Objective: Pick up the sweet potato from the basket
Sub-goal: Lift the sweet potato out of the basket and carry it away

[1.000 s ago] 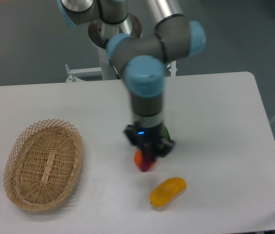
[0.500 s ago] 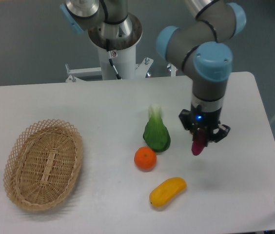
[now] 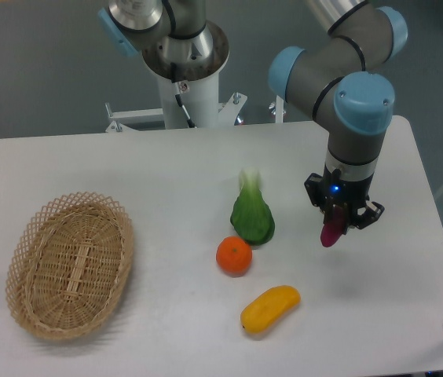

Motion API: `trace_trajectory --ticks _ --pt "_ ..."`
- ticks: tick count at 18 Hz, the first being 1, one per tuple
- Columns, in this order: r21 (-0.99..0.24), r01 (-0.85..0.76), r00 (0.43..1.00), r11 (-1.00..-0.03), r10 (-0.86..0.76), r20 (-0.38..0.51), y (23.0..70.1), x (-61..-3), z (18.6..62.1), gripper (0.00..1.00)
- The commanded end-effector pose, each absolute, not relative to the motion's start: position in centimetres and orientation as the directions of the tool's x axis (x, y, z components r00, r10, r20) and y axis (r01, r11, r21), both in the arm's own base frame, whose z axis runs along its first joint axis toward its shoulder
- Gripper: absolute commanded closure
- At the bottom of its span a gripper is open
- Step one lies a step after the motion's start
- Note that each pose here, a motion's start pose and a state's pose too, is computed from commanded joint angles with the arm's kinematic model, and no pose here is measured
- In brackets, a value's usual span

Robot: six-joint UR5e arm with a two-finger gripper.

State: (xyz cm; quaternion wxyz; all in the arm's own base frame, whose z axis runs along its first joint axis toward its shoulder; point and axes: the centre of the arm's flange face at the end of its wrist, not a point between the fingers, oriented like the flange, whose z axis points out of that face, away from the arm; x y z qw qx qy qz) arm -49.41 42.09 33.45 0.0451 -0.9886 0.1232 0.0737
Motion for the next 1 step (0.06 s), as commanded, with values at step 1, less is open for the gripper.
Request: trace_trajectory --ticks 1 --pt "-0.068 -0.25 0.959 -0.966 -0.237 -0.158 42.06 -49.42 33.45 0.91"
